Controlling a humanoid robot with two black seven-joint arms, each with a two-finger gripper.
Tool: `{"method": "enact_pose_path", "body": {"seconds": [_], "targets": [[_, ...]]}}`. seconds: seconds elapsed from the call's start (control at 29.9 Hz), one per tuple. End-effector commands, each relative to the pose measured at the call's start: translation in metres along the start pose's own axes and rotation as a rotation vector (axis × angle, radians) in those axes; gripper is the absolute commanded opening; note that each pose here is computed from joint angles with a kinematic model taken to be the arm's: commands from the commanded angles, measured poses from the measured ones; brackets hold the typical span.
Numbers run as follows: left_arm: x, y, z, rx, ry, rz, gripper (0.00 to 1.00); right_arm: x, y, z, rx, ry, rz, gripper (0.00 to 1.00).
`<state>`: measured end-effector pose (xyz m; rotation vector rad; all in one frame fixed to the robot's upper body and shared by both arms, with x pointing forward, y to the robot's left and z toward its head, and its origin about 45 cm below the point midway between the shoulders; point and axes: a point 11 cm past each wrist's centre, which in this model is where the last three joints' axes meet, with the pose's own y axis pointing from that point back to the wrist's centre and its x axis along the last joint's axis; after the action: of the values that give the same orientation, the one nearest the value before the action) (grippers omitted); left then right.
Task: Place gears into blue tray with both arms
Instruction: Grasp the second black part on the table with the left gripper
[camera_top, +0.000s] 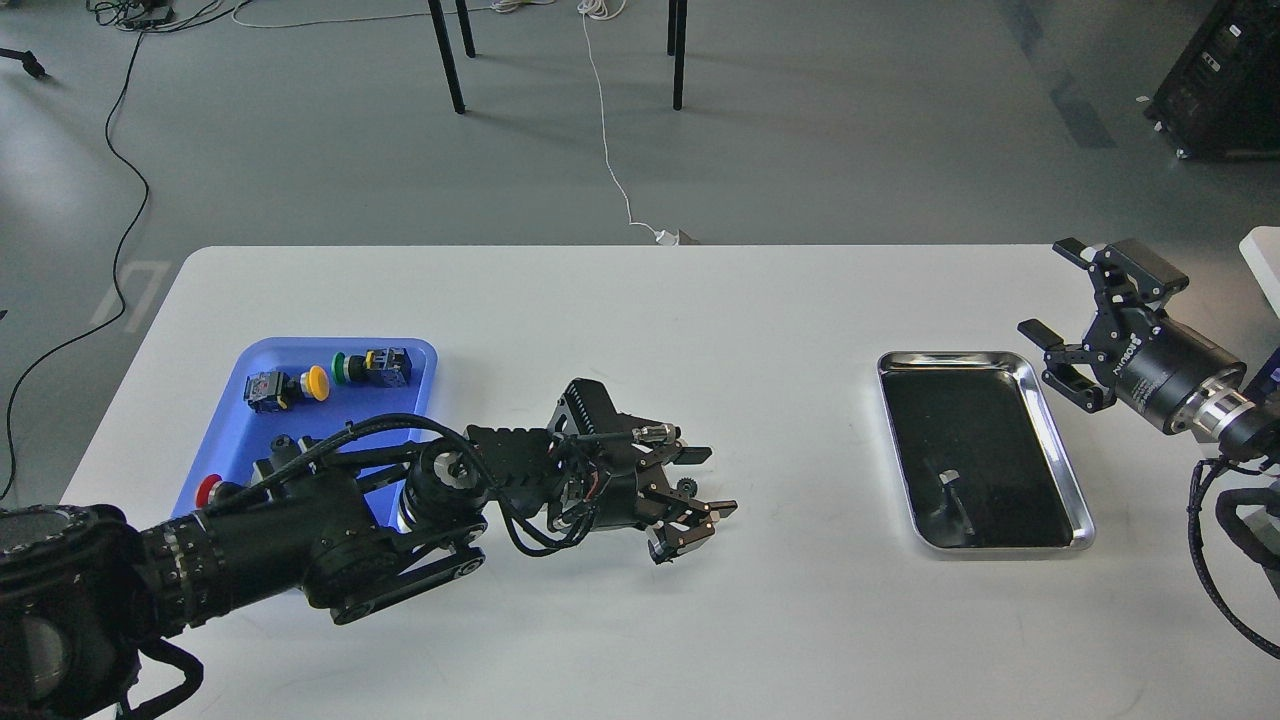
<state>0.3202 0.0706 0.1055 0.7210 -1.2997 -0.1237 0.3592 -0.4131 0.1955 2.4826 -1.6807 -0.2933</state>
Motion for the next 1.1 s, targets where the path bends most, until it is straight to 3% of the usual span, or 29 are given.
{"method": "enact_pose_path", "body": {"seconds": [0.0, 0.17, 0.47, 0.87, 1.07], "targets": [[-0.002, -0.004, 0.0, 0.005, 0.004, -0.007, 0.52, -0.002, -0.001, 0.001, -0.001, -0.001, -0.005, 0.97], [-0.012, -0.003, -0.003, 0.016, 0.019, -0.025, 0.52, -0.003, -0.001, -0.001, 0.005, -0.004, -0.01, 0.97], [-0.025, 0.004, -0.008, 0.035, 0.041, -0.038, 0.4, -0.004, -0.002, -0.001, 0.005, -0.005, -0.013, 0.97], [-0.032, 0.009, -0.011, 0.04, 0.055, -0.044, 0.1, -0.005, -0.002, -0.001, 0.005, -0.006, -0.014, 0.97], [-0.014, 0.033, -0.029, 0.072, 0.032, 0.032, 0.1, -0.003, -0.001, -0.002, 0.007, -0.003, -0.01, 0.97]]}}
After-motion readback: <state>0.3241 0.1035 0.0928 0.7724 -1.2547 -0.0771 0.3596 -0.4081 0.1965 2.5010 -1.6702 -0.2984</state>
